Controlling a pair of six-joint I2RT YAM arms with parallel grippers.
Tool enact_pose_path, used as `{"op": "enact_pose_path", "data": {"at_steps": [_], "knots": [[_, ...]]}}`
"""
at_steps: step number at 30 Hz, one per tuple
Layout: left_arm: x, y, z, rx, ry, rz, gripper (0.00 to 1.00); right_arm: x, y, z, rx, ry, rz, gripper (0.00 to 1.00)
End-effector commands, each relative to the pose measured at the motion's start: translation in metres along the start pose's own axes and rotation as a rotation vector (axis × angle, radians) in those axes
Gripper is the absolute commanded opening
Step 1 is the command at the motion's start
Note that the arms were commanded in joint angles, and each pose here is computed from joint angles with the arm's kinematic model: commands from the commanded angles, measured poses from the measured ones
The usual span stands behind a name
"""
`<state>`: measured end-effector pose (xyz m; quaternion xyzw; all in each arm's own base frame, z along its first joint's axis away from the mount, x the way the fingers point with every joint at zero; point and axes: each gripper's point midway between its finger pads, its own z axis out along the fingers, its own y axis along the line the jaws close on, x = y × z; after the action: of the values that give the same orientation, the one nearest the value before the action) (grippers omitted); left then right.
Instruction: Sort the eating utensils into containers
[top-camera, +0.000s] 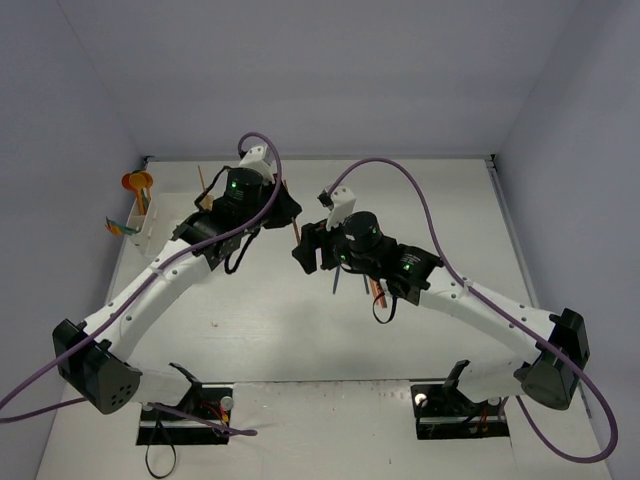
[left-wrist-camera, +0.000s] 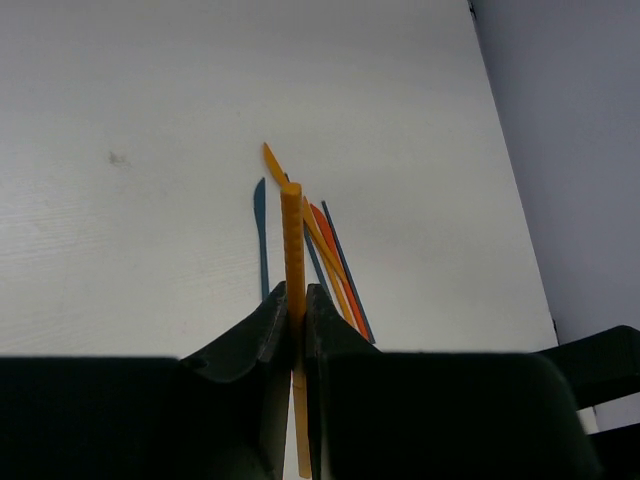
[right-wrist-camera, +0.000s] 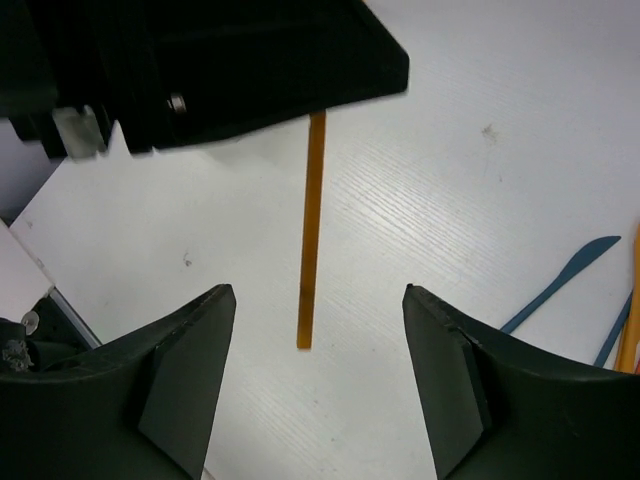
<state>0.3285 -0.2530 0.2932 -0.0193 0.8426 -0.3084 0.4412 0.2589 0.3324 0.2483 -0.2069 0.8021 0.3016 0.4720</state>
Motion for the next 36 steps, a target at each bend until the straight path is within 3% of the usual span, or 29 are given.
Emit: {"op": "enact_pose_path", "data": {"at_steps": [1,7,17,36], "knots": [[-0.062,0.006,-0.013,-0.044,-0.163,0.120,0.01,-0.035,-0.008,-0.009,0.024,-0.126,0.015,0.66],[-0.139,0.100,-0.034,-0.333,-0.321,0.226,0.01,-0.029,-0.035,-0.026,0.064,-0.138,0.056,0.69],[-0.215,0.173,-0.021,-0.596,-0.451,0.368,0.01,-0.013,-0.062,-0.041,0.124,-0.117,0.074,0.72],[-0.202,0.249,0.038,-0.717,-0.443,0.415,0.01,0.006,-0.075,-0.048,0.166,-0.070,0.073,0.75]]}}
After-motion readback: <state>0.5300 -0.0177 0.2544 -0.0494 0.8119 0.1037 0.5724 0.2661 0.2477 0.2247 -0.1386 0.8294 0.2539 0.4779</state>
